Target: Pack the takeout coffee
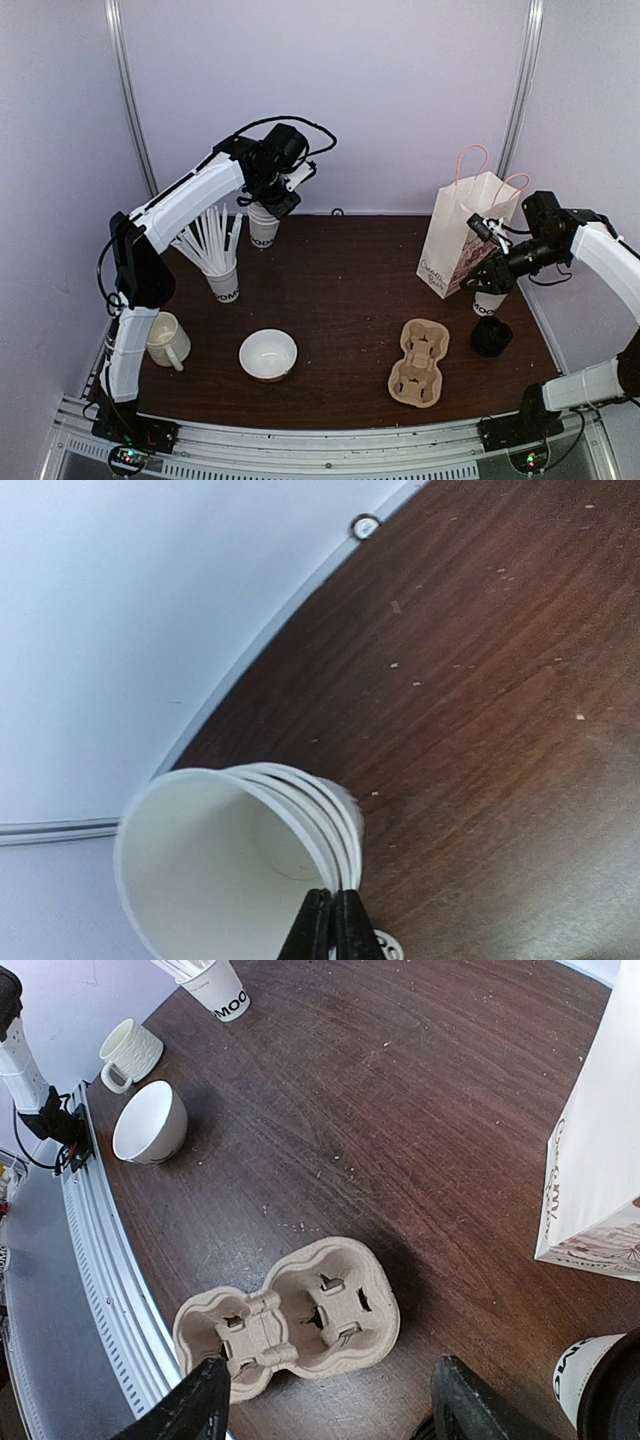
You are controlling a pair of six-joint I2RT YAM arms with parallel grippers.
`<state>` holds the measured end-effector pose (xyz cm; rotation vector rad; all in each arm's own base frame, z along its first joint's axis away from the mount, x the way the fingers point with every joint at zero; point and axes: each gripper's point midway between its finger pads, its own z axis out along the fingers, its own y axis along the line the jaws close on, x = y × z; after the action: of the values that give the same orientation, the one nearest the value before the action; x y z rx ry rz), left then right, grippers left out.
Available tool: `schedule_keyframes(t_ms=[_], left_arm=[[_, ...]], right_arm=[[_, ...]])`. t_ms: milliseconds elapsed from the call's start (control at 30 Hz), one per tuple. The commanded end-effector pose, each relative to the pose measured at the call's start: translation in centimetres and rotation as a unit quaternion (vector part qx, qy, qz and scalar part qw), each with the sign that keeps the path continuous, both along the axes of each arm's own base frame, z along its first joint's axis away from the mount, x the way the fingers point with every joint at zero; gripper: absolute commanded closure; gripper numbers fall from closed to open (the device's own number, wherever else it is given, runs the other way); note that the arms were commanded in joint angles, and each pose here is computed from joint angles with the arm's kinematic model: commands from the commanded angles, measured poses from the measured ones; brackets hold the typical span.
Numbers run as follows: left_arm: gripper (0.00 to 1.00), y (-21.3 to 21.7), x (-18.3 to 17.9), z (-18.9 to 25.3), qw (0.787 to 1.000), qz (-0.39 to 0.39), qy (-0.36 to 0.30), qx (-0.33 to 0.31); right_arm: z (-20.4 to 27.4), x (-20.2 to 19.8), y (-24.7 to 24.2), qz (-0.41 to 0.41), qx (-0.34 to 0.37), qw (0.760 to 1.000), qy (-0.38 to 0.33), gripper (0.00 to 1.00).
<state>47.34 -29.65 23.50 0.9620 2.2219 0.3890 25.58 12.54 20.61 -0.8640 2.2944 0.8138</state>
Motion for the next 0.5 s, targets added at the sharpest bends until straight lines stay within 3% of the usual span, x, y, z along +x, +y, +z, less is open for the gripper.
schedule_keyframes(t_ms=[0, 67, 100, 167, 267, 467], left_arm=[[1.0, -1.3, -0.7, 1.4, 0.99, -0.009, 0.047, -0.135], [1.0, -0.1, -0.2, 2.2, 0.999, 0.002, -0.04, -0.015], [1.0, -0.1, -0.4, 1.9, 1.0, -0.005, -0.027, -0.014], [1.0, -0.9, -0.9, 1.8, 0.992, -0.003, 0.034, -0.122], [1.0, -0.3, -0.6, 1.7, 0.998, -0.001, -0.001, -0.056], [1.0, -0.4, -1.2, 2.9, 0.999, -0.005, -0.012, -0.052]], right_arm=[[0.5, -0.3, 0.3, 0.005, 0.006, 1.0, -0.01, 0.28], [0.5, -0.3, 0.3, 0.004, 0.006, 1.0, -0.011, 0.28], [0.4, -0.2, 0.3, 0.004, 0.006, 1.0, -0.011, 0.28], [0.4, -0.2, 0.3, 0.004, 0.006, 1.0, -0.01, 0.28], [0.4, -0.2, 0.4, 0.005, 0.008, 1.0, -0.008, 0.28], [0.4, -0.2, 0.4, 0.006, 0.008, 1.0, -0.008, 0.28]])
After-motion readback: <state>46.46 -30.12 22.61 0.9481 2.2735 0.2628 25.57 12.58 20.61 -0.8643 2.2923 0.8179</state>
